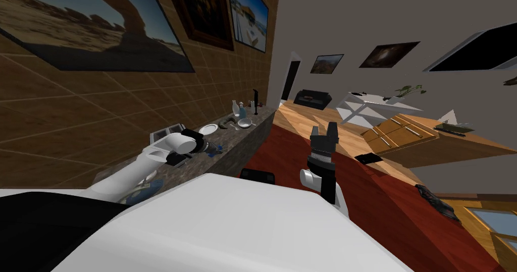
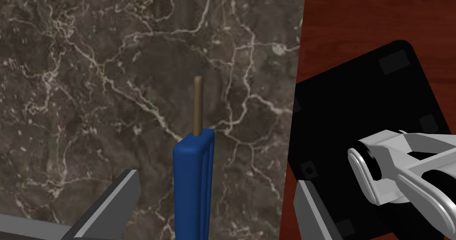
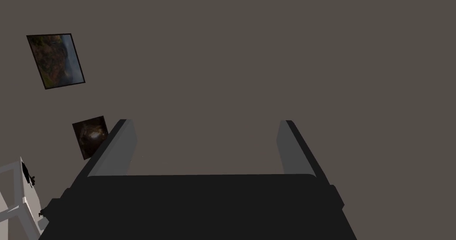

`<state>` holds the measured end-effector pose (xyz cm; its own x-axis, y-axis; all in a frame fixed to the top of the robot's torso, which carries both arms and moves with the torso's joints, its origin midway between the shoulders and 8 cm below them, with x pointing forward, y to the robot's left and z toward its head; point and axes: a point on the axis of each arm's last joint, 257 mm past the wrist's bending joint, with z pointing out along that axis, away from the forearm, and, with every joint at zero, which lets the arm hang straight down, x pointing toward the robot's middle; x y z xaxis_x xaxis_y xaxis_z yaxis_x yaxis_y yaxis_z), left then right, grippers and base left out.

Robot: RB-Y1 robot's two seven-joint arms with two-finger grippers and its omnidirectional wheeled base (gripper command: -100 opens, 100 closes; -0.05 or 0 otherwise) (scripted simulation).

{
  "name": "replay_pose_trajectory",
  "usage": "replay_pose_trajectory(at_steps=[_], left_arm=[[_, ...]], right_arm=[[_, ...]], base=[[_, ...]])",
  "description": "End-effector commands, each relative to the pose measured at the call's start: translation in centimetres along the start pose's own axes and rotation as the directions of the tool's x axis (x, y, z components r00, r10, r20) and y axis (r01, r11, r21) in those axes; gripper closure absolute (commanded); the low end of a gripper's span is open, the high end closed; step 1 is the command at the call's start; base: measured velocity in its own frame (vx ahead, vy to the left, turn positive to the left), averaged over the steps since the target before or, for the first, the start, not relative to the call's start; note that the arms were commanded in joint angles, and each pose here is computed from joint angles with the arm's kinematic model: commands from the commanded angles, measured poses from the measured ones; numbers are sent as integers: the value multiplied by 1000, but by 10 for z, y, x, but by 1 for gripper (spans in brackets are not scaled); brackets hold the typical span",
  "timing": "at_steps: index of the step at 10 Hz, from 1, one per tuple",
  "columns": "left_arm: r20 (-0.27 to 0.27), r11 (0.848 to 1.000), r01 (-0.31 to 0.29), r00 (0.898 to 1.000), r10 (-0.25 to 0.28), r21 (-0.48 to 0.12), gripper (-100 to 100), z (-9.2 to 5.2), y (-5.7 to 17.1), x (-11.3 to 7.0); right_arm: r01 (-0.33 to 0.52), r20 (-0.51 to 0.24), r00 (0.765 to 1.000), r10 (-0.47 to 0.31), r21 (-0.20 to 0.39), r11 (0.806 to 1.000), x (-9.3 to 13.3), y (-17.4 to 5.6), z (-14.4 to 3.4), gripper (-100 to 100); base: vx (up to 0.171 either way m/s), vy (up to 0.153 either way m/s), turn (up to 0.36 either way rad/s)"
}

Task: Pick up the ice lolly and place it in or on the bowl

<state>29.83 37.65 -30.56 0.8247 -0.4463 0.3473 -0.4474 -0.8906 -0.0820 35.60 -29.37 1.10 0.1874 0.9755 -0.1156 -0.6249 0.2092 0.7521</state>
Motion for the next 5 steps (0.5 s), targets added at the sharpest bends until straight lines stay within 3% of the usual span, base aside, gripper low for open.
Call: replay_pose_trajectory(at_steps=[1, 2, 3, 4, 5], left_arm=[[31, 999, 20, 999, -20, -27, -100, 0, 6, -9], [19, 1000, 13, 1000, -13, -17, -100, 0, 4, -5], [22, 1000, 15, 1000, -15, -19, 0, 0, 4, -6], [22, 1000, 24, 999, -24, -14, -100, 7, -1, -6], [22, 1000, 27, 999, -27, -13, -100, 10, -3, -6]], right_arm=[[0, 0, 1000, 0, 0, 1000, 0, 0, 0, 0], [0, 0, 1000, 0, 0, 1000, 0, 0, 0, 0], [0, 0, 1000, 0, 0, 1000, 0, 0, 0, 0], [0, 0, 1000, 0, 0, 1000, 0, 0, 0, 0], [0, 0, 1000, 0, 0, 1000, 0, 0, 0, 0]], base=[[37, 107, -52], [20, 56, -13], [3, 9, 0], [-19, -2, -62], [-33, -12, -64]])
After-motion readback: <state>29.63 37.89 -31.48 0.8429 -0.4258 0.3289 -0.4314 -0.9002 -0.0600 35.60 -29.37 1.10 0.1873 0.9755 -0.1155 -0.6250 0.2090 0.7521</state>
